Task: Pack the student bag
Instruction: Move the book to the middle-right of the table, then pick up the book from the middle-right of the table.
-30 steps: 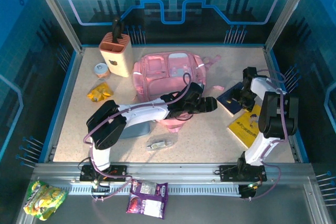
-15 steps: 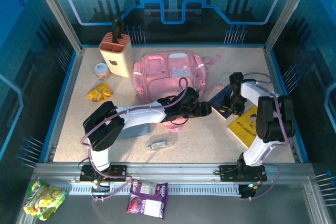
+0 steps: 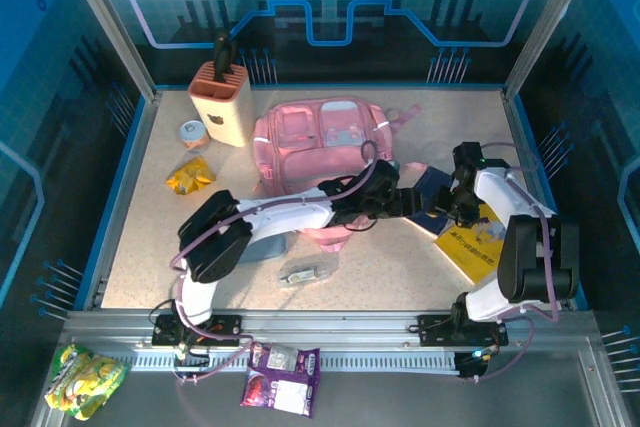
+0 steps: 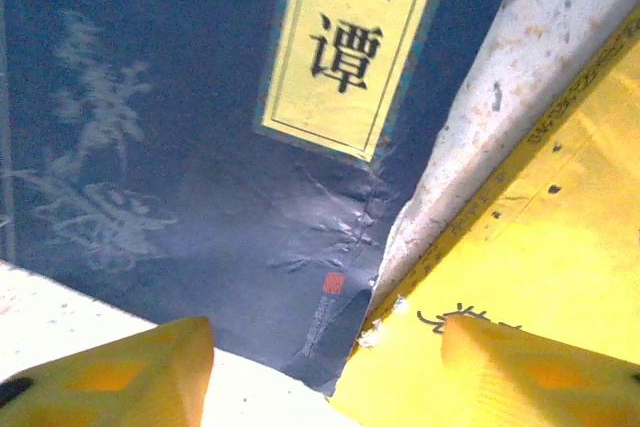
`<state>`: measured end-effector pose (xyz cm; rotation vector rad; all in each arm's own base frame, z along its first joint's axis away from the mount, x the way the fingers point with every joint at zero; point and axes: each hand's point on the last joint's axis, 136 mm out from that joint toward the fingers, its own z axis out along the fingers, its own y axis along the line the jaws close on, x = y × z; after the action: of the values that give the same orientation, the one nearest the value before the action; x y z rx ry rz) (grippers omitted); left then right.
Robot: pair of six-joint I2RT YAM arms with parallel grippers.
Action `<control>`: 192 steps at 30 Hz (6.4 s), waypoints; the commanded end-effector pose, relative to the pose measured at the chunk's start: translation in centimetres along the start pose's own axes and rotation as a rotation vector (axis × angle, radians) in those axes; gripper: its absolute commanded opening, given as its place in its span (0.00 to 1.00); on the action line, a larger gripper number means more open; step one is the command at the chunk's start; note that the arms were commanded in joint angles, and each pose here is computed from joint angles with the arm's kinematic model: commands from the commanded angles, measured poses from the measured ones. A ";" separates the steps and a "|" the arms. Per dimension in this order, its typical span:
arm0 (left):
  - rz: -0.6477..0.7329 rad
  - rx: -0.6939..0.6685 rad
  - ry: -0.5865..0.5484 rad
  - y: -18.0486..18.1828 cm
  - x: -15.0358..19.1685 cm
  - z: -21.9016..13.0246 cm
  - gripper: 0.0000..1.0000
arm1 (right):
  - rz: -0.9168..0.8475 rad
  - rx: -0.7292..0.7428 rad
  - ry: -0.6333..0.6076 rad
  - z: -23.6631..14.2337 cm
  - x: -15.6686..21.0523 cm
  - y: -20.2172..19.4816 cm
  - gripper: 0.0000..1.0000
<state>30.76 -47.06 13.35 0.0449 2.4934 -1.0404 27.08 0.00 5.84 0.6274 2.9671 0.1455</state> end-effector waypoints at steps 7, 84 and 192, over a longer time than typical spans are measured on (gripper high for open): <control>0.126 -0.234 0.011 3.8 -0.4 5.2 0.61 | 0.086 -0.169 -0.006 0.6 -3.0 0.7 0.71; -0.195 -0.388 0.178 9.2 3.1 6.3 0.43 | 0.071 -0.293 0.099 3.3 -0.2 3.2 0.60; -0.267 0.364 -0.295 6.3 -6.2 -23.9 0.08 | -0.451 -0.985 -0.045 -16.1 7.8 23.9 0.16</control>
<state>28.85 -25.86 25.77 -0.3422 2.0981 -1.5037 27.79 23.38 24.10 -0.0894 2.4458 1.3717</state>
